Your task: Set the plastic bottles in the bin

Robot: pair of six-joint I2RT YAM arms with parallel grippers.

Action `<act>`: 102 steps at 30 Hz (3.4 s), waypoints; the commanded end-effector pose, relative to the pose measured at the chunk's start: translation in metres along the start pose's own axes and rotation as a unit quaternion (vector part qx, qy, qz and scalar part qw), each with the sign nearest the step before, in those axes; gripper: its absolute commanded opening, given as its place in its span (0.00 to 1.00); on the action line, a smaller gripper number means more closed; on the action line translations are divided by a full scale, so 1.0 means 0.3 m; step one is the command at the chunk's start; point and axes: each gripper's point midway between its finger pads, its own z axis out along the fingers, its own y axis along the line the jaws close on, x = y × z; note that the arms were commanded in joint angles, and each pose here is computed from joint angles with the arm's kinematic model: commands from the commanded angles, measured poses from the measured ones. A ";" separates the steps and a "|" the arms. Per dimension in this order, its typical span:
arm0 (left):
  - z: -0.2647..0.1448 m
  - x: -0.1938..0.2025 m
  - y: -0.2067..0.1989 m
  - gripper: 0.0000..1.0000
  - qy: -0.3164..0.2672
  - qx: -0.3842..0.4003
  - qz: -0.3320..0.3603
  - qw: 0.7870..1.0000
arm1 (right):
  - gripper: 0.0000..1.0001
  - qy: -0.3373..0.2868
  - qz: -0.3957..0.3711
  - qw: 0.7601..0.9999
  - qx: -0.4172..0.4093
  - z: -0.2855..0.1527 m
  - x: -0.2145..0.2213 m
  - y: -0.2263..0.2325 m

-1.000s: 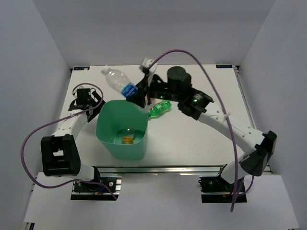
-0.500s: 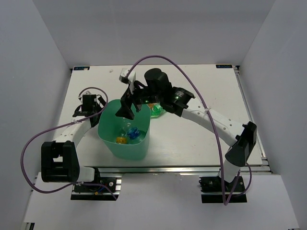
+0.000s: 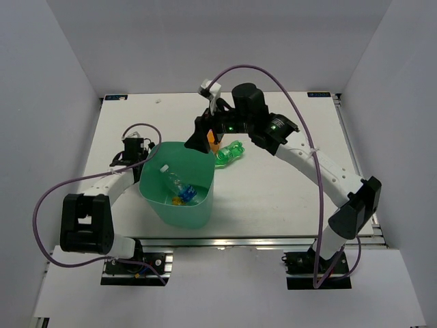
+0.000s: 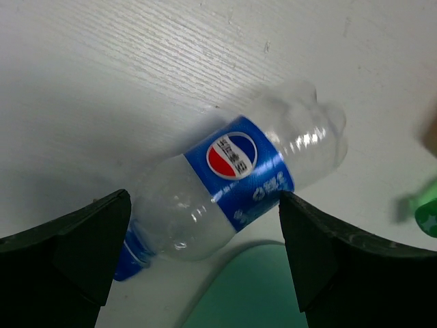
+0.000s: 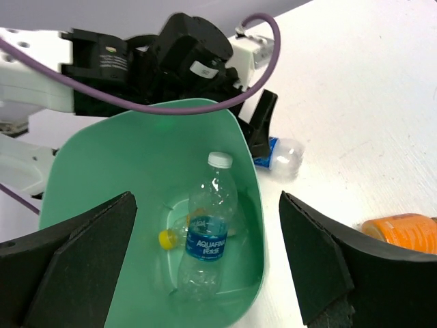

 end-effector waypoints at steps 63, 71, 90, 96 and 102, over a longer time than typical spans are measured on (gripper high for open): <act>-0.993 -0.224 -0.436 0.98 -0.166 0.411 0.079 0.893 | 0.89 -0.012 0.275 0.908 0.317 -0.360 0.490 -0.661; -0.821 -0.463 -0.390 0.98 -0.217 0.278 -0.045 0.935 | 0.89 -0.013 0.349 0.870 0.348 -0.260 0.622 -0.714; -0.318 -0.565 -0.106 0.98 -0.227 0.107 -0.123 0.960 | 0.89 -0.047 0.445 0.784 0.430 -0.032 0.831 -0.885; -0.201 -0.400 -0.070 0.98 -0.173 0.111 -0.128 0.970 | 0.79 -0.053 0.473 0.777 0.411 0.036 0.880 -0.898; -0.168 -0.358 -0.074 0.98 -0.145 0.114 -0.119 0.976 | 0.56 -0.052 0.487 0.774 0.401 0.085 0.888 -0.921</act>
